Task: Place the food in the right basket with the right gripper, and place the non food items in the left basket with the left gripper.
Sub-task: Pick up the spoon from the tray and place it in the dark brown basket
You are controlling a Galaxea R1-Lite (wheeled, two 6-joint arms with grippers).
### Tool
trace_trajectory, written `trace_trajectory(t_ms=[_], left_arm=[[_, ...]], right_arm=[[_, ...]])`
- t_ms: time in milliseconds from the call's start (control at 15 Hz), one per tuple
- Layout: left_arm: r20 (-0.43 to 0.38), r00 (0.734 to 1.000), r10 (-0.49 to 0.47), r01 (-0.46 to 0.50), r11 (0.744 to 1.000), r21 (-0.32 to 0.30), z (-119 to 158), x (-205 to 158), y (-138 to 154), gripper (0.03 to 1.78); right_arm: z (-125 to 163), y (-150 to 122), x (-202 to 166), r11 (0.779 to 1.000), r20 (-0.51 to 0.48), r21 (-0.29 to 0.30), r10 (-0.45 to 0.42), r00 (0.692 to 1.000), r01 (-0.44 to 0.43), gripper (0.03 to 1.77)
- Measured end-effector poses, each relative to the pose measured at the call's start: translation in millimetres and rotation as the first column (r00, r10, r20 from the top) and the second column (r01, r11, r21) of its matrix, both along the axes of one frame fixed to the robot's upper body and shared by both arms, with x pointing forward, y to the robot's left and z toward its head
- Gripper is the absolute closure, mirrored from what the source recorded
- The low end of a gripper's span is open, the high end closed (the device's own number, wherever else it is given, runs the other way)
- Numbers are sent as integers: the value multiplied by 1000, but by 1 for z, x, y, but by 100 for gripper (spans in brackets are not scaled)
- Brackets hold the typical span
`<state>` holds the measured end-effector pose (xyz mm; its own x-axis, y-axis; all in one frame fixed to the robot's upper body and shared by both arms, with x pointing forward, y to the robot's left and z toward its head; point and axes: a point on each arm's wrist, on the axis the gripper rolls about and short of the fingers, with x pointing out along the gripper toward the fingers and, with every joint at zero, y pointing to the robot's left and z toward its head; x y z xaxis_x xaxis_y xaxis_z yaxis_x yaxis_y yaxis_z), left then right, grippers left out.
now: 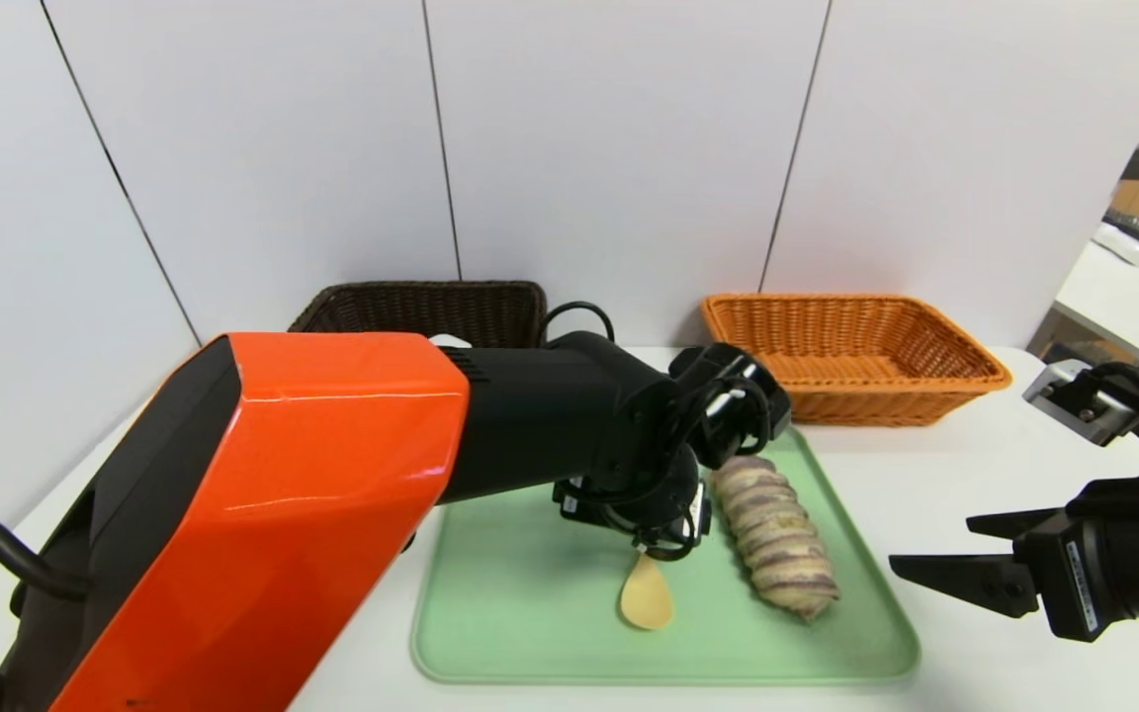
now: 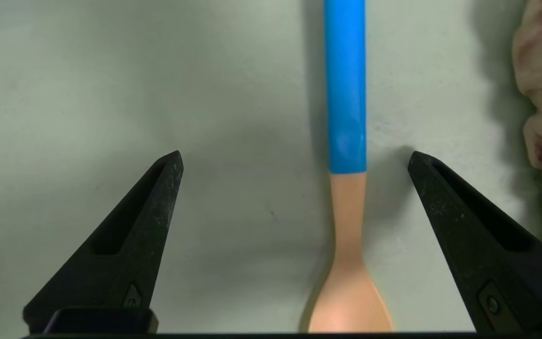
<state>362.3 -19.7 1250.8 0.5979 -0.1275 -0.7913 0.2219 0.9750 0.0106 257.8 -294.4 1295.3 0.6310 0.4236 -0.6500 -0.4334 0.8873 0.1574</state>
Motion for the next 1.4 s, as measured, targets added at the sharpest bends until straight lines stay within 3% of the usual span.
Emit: trace_trajectory(t_ms=[1400], left_arm=[[-10,1000,15,-15,1000,-16,1,3,2,12]], right_arm=[[3,0,1,1000,12,2,0,1000,0,10]])
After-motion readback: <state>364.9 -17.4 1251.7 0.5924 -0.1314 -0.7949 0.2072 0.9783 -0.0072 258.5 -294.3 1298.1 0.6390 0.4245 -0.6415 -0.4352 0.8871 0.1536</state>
